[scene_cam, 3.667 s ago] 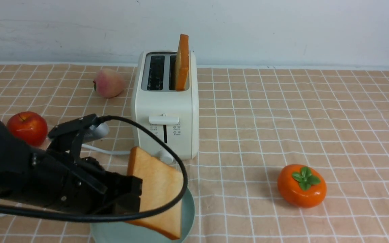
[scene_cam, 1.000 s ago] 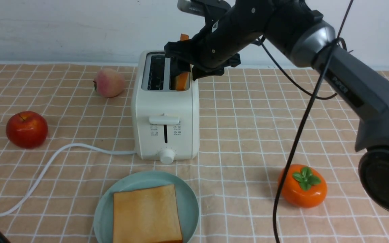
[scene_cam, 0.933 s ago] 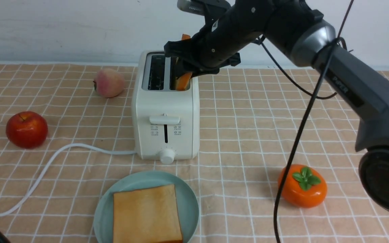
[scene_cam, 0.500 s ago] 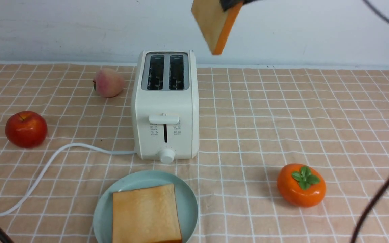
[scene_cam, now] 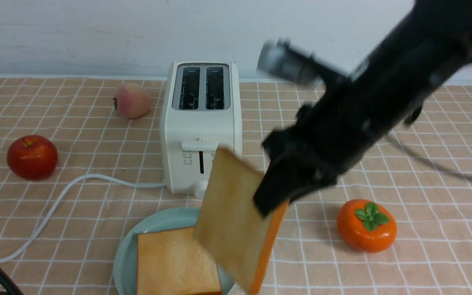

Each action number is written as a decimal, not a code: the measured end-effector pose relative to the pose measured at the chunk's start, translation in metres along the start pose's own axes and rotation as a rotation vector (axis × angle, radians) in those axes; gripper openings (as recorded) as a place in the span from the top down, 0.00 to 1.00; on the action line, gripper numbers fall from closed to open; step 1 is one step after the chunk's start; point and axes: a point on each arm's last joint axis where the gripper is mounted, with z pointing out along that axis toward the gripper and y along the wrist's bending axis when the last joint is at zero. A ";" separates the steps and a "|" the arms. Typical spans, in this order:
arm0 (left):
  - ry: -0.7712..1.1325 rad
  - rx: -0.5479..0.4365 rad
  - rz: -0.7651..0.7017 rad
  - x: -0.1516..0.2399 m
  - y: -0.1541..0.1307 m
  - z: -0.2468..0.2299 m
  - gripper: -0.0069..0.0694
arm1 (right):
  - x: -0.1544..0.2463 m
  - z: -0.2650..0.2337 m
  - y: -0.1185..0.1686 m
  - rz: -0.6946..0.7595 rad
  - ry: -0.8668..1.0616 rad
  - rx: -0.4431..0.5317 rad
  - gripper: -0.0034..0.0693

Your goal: Take toasted bread from bread machine on light coffee tablecloth place on plate.

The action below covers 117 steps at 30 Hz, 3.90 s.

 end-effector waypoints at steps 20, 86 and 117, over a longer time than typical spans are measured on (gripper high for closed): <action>0.001 0.003 -0.003 0.000 0.000 0.000 0.93 | -0.013 0.114 -0.051 0.068 -0.244 -0.019 0.39; -0.269 0.103 -0.027 -0.024 -0.009 -0.003 0.91 | 0.319 -0.146 0.007 -0.337 -1.605 0.761 0.95; -0.477 -0.095 -0.019 0.107 0.063 0.072 0.88 | 0.319 -0.146 0.007 -0.341 -1.607 0.760 0.91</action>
